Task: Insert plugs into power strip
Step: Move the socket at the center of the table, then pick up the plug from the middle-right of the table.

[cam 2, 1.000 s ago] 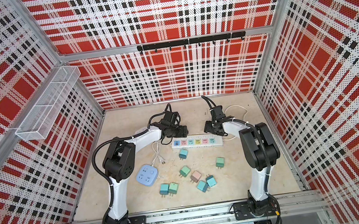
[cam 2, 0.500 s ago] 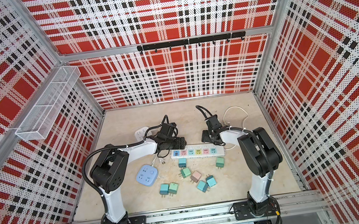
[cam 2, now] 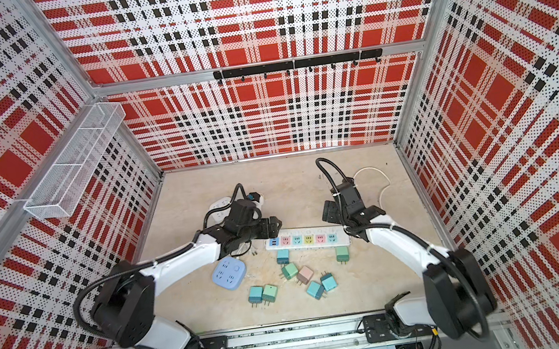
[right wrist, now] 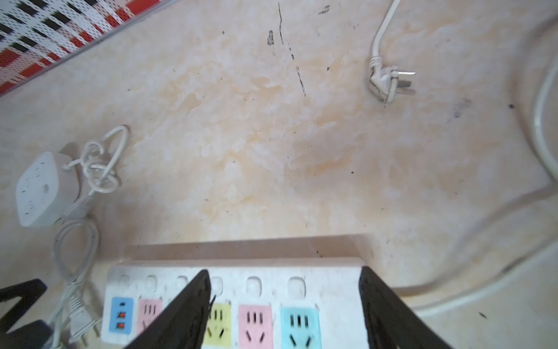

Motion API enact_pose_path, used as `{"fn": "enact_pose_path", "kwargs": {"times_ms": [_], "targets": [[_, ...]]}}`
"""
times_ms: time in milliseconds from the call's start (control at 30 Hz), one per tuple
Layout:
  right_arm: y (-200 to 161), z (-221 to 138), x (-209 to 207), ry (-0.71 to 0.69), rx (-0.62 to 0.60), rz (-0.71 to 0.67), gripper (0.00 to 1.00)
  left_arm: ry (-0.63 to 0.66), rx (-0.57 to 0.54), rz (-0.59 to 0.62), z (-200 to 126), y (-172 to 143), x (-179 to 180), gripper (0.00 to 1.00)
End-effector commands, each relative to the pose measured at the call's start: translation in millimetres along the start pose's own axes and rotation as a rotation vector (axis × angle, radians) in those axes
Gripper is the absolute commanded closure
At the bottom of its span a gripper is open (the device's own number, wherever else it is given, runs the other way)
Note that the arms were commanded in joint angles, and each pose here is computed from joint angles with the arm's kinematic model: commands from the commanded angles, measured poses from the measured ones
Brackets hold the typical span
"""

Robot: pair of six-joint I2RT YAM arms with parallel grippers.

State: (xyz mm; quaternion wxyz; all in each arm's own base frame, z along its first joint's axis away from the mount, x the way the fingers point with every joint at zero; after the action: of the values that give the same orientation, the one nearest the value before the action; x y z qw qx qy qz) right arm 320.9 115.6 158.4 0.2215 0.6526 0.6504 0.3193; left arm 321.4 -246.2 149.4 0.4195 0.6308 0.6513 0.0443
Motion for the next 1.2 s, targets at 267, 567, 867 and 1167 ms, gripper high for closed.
{"fn": "enact_pose_path", "kwargs": {"times_ms": [267,567,867,1167], "targets": [[-89,-64,-25,-0.040,0.016,-0.001,0.19,0.036,-0.394,-0.056,-147,-24,68,0.00],[-128,-45,-16,0.015,0.101,-0.013,0.19,-0.001,-0.456,-0.123,-184,-50,97,0.01],[-131,-19,-5,-0.034,0.175,-0.079,0.21,0.165,-0.516,-0.132,-189,-46,124,0.05],[-136,2,7,-0.096,0.232,-0.152,0.23,0.138,-0.474,-0.111,-182,-49,118,0.05]]}}
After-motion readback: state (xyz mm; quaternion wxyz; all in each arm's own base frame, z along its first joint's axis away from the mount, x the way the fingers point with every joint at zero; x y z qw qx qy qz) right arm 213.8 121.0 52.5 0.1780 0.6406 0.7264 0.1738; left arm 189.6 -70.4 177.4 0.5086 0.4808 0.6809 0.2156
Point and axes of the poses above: each gripper's point midway between its finger pads, its own z axis out along the fingers, its own x axis along the line the jaws close on, y = z × x, the point moved 2 cm from there along -z, back along the fingers, and after that the axes turned 14 degrees about -z, right-handed, at the moved point
